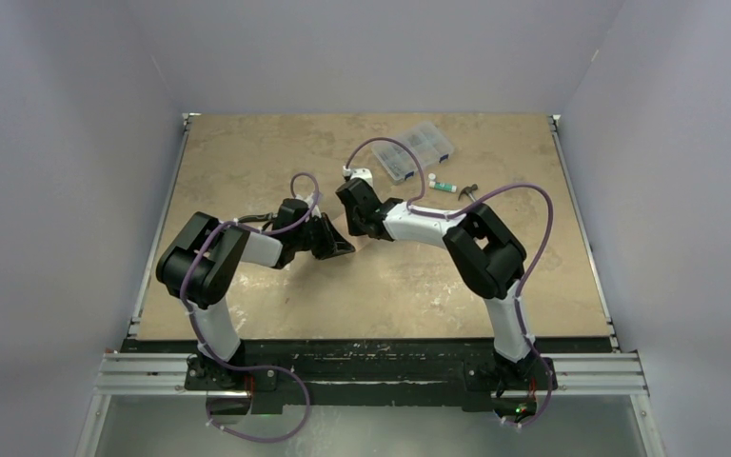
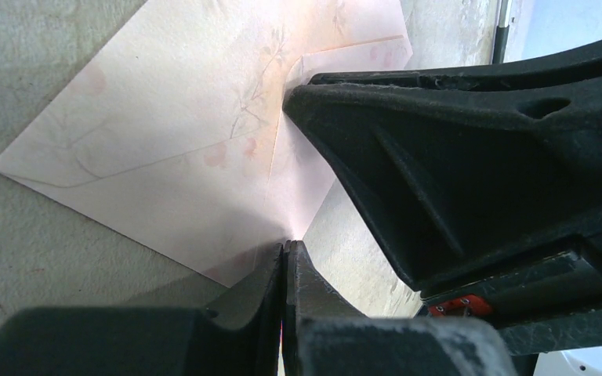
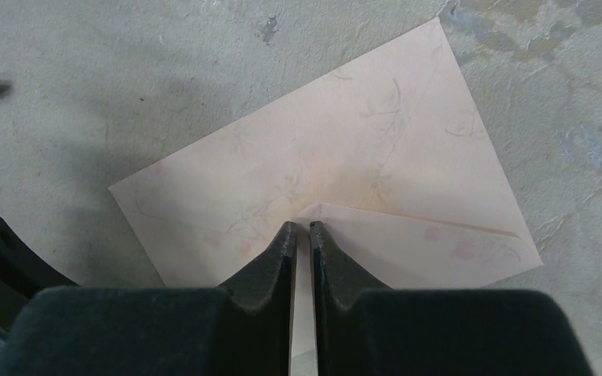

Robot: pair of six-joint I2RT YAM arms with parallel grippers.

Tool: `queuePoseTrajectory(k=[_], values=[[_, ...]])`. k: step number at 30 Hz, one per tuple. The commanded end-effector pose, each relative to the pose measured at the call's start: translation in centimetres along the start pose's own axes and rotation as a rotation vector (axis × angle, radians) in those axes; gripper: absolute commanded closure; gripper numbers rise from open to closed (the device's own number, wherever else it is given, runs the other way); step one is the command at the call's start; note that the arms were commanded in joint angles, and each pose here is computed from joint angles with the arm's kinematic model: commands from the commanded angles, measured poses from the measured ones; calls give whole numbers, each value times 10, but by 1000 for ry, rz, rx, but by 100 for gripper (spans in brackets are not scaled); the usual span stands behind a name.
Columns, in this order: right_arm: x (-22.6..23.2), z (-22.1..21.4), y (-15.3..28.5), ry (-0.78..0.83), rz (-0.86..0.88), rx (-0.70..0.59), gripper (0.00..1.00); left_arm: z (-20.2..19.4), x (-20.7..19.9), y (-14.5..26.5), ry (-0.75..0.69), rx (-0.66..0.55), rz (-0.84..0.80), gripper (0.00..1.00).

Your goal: Place the letter into the envelope and seal it

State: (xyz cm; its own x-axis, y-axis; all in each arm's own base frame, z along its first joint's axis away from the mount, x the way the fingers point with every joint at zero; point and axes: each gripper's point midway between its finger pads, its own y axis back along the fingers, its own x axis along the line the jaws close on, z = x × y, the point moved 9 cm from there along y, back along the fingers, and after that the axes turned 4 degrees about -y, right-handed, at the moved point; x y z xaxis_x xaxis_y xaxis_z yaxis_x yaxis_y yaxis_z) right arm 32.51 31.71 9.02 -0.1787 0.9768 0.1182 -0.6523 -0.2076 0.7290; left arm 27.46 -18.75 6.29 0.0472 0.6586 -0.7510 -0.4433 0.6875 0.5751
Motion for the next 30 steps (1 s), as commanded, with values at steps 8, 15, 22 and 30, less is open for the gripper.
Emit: queuePoseTrajectory(k=[8, 15, 22, 30], values=[[-30, -39, -30, 51, -232, 106, 88, -34, 46, 9, 46, 100, 254, 100], [-17, -12, -2, -1, -126, 57, 89, -25, 36, 9, 36, 90, 221, 100], [-11, 57, 45, -131, -10, -104, 84, 9, -12, 16, -7, 26, 64, 99], [-63, 76, 86, -253, -89, -197, 70, 54, -82, 62, -148, -119, -41, 68]])
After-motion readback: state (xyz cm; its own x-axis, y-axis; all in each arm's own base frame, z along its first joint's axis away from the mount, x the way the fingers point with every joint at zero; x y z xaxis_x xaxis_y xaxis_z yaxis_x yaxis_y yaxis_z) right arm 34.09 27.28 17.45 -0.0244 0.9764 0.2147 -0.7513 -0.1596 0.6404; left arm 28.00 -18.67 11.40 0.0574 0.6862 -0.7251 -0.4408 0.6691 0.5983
